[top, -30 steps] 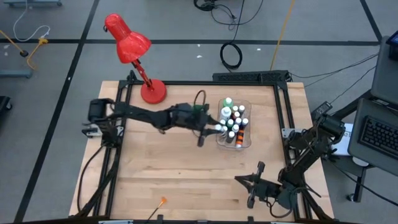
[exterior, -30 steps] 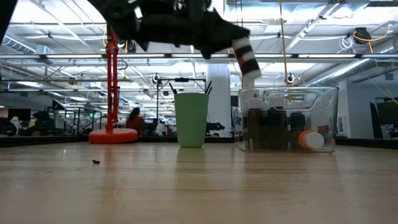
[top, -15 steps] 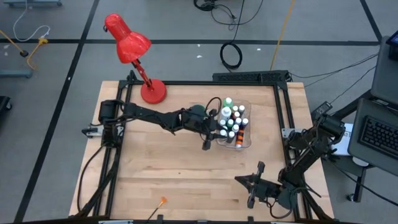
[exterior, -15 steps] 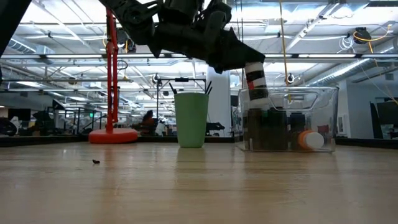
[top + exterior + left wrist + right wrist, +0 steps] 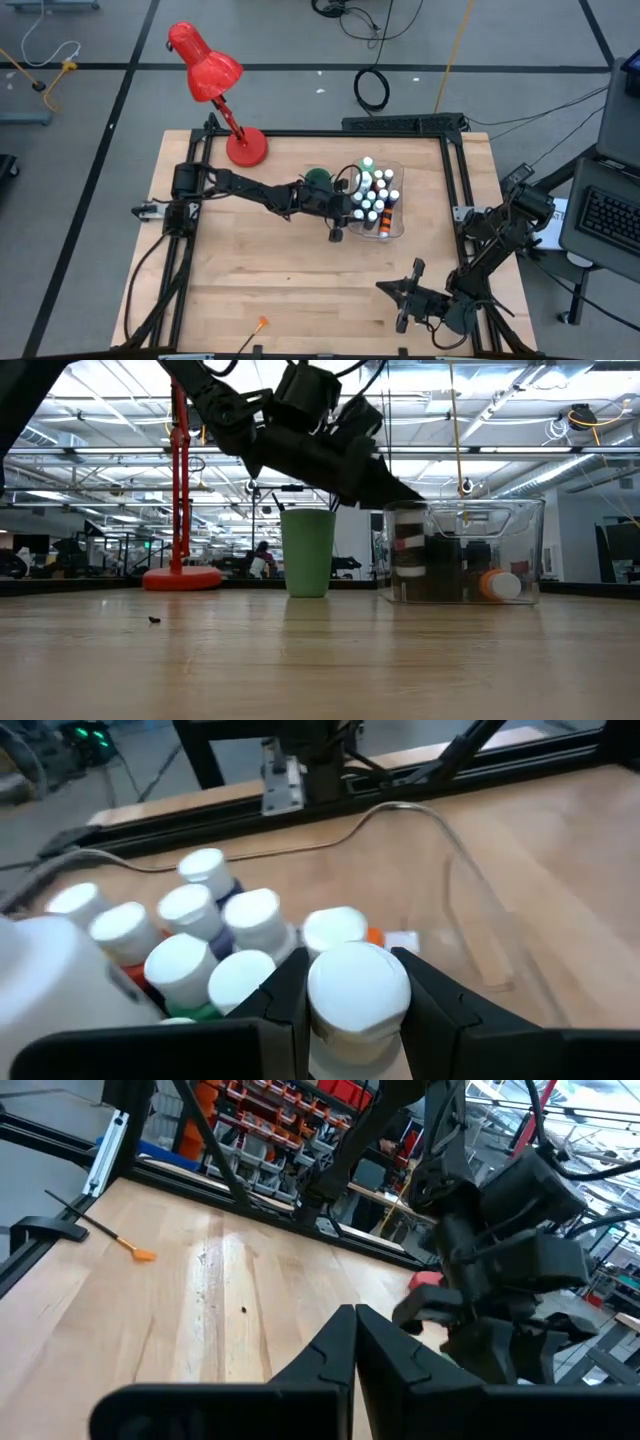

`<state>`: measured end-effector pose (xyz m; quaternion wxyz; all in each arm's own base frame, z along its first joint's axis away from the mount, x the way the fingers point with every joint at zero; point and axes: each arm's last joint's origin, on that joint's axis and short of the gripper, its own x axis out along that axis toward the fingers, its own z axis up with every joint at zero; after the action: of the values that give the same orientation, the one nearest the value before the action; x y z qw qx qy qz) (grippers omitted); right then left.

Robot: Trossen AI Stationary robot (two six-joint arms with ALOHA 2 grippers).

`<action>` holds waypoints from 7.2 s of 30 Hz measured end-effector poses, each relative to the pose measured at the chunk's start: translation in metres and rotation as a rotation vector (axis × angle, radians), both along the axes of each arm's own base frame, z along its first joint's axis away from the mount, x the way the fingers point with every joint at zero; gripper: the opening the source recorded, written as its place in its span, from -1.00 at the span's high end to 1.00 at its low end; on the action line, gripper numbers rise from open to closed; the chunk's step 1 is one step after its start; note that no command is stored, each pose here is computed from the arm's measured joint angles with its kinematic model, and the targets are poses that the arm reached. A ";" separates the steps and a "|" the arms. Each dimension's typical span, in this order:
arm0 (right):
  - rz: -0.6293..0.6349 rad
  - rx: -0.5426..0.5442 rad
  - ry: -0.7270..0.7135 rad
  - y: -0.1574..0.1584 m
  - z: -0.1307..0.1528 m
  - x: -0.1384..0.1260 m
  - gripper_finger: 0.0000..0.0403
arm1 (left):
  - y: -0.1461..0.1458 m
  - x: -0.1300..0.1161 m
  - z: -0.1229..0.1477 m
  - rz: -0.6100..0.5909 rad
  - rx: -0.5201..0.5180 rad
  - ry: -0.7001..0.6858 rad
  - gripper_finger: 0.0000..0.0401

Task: Pick & Place Paint Supplies
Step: Put the white paint bottle into the transparent bin, then put the orange paint brush into the green cup

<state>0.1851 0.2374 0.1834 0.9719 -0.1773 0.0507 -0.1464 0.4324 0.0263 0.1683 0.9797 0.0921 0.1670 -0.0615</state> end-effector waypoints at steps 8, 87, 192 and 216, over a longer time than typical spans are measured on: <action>-0.001 -0.003 0.001 0.000 0.000 0.000 0.98 | 0.002 0.001 -0.012 0.040 -0.009 0.037 0.50; 0.821 0.008 0.397 -0.037 -0.051 0.297 0.12 | -0.132 -0.292 0.122 -0.033 -0.154 -0.118 0.93; 0.248 0.067 -0.180 -0.060 0.117 0.029 1.00 | -0.099 -0.188 0.060 -0.067 0.102 -0.340 -0.58; 0.440 0.074 -0.320 -0.102 0.086 0.043 1.00 | -0.134 -0.098 0.115 -0.516 0.219 -0.787 -0.30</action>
<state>0.2276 0.1351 0.2697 0.9818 -0.1229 -0.1379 0.0439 0.3348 -0.1075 0.2833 0.9058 0.2496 -0.2392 -0.2449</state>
